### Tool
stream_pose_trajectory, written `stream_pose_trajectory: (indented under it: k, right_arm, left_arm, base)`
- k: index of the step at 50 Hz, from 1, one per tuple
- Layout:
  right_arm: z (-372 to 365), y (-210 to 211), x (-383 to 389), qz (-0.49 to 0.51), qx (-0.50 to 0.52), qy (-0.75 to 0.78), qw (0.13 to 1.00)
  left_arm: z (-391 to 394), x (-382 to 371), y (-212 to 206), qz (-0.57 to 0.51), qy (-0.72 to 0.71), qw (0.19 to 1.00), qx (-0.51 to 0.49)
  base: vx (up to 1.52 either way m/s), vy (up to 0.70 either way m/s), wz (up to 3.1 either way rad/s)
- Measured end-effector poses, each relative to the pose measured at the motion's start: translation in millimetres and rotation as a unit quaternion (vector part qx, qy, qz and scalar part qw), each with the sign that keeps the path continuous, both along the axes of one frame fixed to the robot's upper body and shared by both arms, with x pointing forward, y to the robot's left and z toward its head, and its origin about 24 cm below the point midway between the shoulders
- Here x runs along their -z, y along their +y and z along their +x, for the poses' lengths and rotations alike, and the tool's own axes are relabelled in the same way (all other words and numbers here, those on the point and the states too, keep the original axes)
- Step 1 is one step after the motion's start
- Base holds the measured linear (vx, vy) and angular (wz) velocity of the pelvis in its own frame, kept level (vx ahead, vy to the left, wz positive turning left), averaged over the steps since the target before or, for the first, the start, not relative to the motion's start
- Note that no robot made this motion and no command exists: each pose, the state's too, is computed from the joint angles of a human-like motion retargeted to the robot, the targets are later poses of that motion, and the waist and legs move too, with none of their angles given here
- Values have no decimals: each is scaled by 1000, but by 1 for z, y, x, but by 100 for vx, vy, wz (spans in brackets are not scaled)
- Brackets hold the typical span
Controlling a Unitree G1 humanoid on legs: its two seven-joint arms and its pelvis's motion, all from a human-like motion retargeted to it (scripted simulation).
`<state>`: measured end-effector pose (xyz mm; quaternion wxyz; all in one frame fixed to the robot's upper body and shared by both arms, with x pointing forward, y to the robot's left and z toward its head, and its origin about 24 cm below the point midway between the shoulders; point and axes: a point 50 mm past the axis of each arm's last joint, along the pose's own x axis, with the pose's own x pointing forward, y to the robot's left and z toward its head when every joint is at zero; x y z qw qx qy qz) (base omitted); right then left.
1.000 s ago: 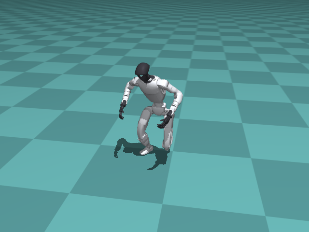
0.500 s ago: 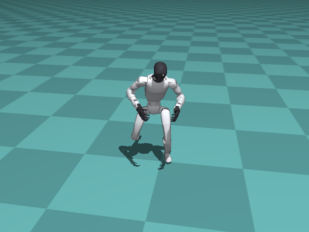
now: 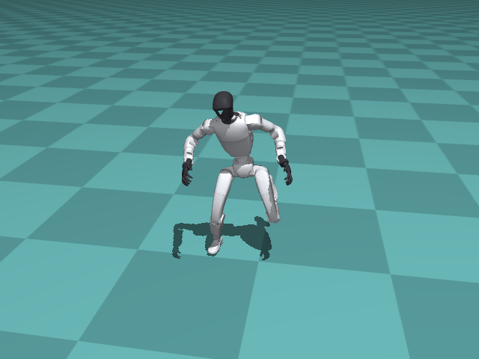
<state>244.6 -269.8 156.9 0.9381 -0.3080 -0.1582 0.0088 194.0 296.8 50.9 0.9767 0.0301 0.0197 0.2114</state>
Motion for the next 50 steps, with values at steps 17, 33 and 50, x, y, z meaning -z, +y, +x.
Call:
stream_pose_trajectory:
  k: [17, 33, 50]
  right_arm:
    - [-76, 222, -168, 30, -515, -402, 756]
    - [-118, -33, 59, 60, -27, 298, 952]
    - [-31, -31, 63, 62, 84, 129, 986]
  left_arm:
    - [-157, -11, 91, 111, 291, 950, -10]
    - [23, -349, -185, 173, -666, 658, 307]
    - [61, -6, -47, -169, -80, 982, 34]
  base:
    - [166, 38, -55]
    - [141, -3, 113]
    - [141, -66, -42]
